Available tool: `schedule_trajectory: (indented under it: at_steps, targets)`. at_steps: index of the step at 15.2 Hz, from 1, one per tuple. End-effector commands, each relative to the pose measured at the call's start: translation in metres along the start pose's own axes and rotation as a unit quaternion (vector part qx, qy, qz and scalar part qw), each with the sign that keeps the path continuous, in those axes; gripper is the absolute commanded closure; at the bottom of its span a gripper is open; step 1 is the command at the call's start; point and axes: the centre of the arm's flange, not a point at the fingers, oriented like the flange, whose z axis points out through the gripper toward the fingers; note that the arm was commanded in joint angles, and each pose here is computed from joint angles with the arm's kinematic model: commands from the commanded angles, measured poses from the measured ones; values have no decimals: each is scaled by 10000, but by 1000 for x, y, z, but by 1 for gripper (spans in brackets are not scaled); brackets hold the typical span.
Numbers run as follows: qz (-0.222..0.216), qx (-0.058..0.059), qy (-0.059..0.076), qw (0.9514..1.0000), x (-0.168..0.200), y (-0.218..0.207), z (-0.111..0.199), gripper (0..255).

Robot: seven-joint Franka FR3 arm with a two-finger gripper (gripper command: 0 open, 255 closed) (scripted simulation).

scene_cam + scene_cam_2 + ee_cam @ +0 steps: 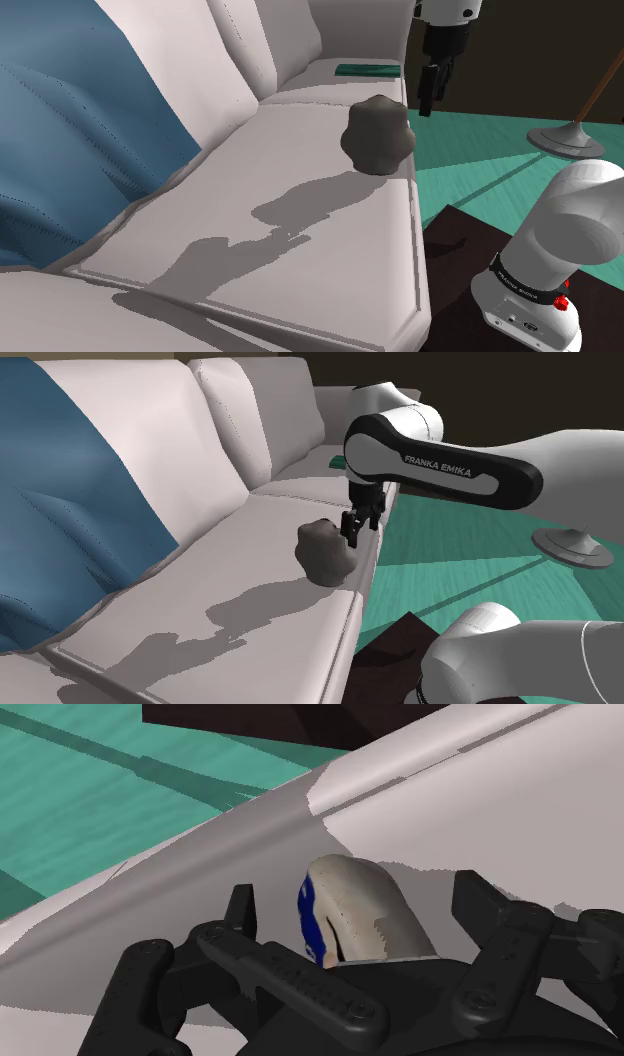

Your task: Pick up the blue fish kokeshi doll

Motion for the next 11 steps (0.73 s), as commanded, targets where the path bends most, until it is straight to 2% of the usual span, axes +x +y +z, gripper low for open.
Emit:
schedule_trajectory:
  at_steps: [1, 5, 6, 11]
  targets:
    - [0, 0, 0, 10000, 0, 0, 0, 0]
    - [-498, -537, 398, 9965, 35, -35, -10, 0]
    - [-565, -609, 451, 9955, 39, -40, -11, 0]
    - [-565, -609, 451, 9955, 40, -42, 15, 0]
